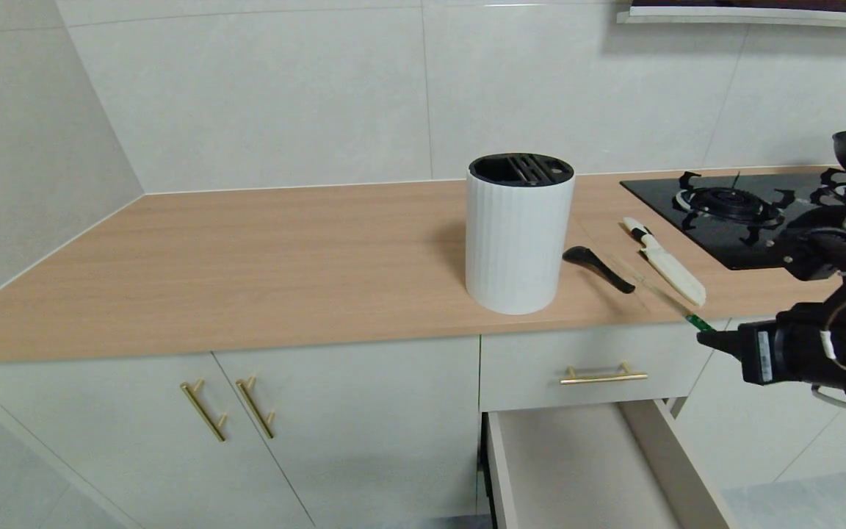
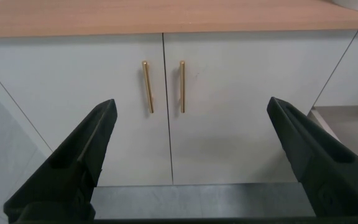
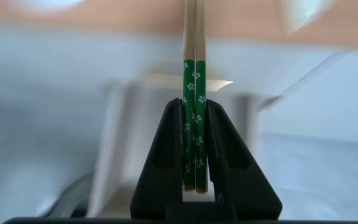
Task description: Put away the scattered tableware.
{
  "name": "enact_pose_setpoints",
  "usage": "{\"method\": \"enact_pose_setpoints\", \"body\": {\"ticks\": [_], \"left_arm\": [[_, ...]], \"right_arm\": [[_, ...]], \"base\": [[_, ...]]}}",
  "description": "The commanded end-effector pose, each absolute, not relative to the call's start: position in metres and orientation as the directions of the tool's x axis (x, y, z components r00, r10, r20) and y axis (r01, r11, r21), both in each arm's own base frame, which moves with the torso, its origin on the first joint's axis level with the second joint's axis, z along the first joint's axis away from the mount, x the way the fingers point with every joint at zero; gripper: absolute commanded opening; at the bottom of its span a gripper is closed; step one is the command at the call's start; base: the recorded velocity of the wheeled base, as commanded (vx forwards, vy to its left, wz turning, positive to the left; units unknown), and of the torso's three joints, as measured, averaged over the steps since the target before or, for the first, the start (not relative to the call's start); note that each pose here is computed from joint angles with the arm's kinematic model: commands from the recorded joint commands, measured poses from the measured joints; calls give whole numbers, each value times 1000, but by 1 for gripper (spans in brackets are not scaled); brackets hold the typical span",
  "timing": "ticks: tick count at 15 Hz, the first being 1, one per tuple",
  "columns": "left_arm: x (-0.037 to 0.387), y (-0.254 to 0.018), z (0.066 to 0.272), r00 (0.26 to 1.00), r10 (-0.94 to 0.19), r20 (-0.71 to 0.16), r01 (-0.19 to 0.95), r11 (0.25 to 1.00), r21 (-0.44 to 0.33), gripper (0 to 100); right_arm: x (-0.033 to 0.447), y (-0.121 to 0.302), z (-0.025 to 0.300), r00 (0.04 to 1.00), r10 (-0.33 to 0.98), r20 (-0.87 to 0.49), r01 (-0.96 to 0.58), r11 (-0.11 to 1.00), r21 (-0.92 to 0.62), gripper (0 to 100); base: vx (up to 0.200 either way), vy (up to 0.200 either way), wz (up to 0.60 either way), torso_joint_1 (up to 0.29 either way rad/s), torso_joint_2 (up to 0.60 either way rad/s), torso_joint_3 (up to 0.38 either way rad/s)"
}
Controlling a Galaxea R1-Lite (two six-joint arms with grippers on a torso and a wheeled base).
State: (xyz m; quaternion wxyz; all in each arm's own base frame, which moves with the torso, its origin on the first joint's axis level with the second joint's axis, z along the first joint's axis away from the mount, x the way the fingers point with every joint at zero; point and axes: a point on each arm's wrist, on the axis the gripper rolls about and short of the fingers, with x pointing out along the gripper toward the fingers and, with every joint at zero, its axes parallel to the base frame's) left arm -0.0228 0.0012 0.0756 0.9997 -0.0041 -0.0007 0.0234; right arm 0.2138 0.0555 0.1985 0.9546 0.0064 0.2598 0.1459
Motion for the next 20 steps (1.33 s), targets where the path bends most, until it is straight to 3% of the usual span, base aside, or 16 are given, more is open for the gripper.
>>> {"method": "enact_pose_setpoints", "body": {"ticks": [1,7,13,20], "left_arm": [[-23,1,76,999,48,2,-48,999,-8,100],[-23,1,76,999,48,2,-48,999,-8,100],[-23,1,76,999,48,2,-48,999,-8,100],[-23,1,76,999,48,2,-48,999,-8,100]], "right_arm": [[175,49,204,810,380,-446,-365,923,123,0],[160,63,182,659,481,-579,-525,845,103,0],[155,67,177,632,500,-592,-574,815,76,0],[155,68,175,627,499,-598,-577,814,74,0]], "base": [[0,0,0,0,0,0],[0,0,0,0,0,0],[0,0,0,-8,14,11],[0,0,0,-177,429,248]]}}
